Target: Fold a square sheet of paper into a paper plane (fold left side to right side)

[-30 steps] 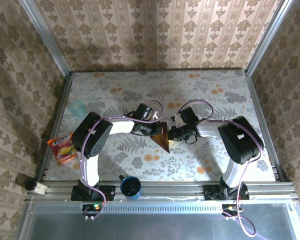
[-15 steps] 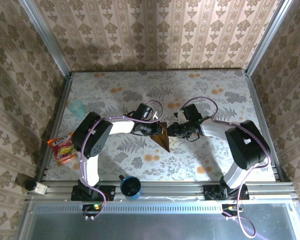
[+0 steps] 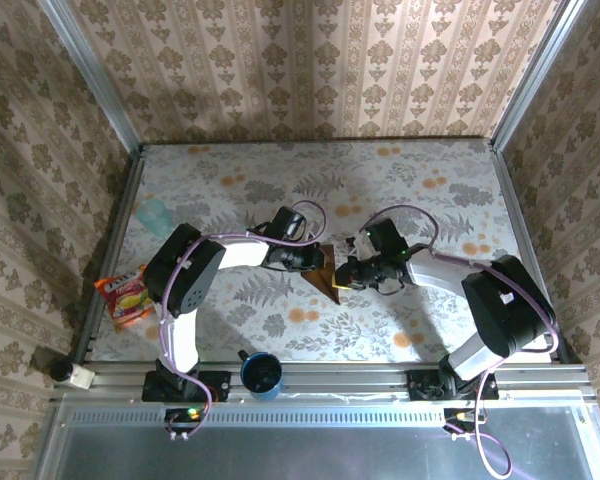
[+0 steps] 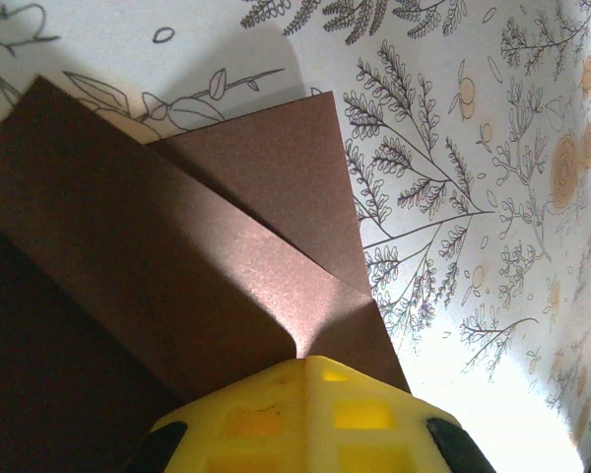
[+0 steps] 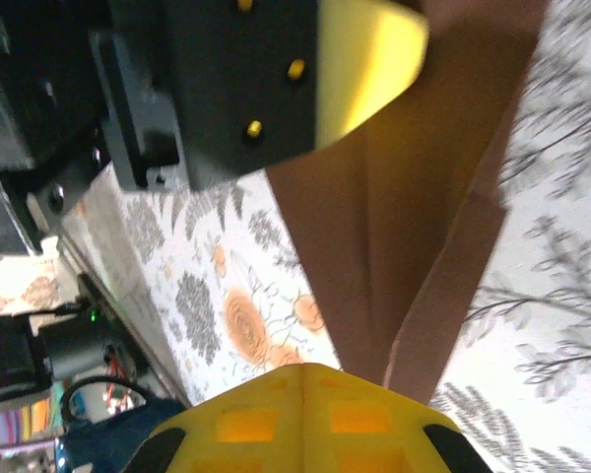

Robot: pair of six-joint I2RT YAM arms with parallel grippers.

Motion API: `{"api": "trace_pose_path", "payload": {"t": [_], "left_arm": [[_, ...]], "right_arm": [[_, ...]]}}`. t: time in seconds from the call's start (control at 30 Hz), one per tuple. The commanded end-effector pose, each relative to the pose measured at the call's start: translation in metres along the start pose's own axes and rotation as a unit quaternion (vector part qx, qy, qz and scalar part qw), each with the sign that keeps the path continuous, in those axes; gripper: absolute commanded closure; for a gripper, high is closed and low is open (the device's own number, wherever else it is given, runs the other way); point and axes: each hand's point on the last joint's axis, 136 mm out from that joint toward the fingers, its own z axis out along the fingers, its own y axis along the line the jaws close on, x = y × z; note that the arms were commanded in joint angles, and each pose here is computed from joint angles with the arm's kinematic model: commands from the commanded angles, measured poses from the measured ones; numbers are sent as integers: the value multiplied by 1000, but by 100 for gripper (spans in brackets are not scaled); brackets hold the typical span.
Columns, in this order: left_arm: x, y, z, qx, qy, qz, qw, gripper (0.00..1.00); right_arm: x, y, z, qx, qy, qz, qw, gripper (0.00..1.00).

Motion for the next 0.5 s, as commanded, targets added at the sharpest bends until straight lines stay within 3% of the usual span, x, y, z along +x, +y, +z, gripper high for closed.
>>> {"api": "trace_pose_path", "payload": {"t": [0.0, 0.47], "left_arm": [[24, 38, 5, -69, 30, -35, 997, 100], [26, 40, 5, -75, 34, -35, 996, 100]], "right_arm": [[12, 11, 8, -34, 26, 4, 999, 100], [29, -19, 25, 6, 58, 19, 998, 100]]}}
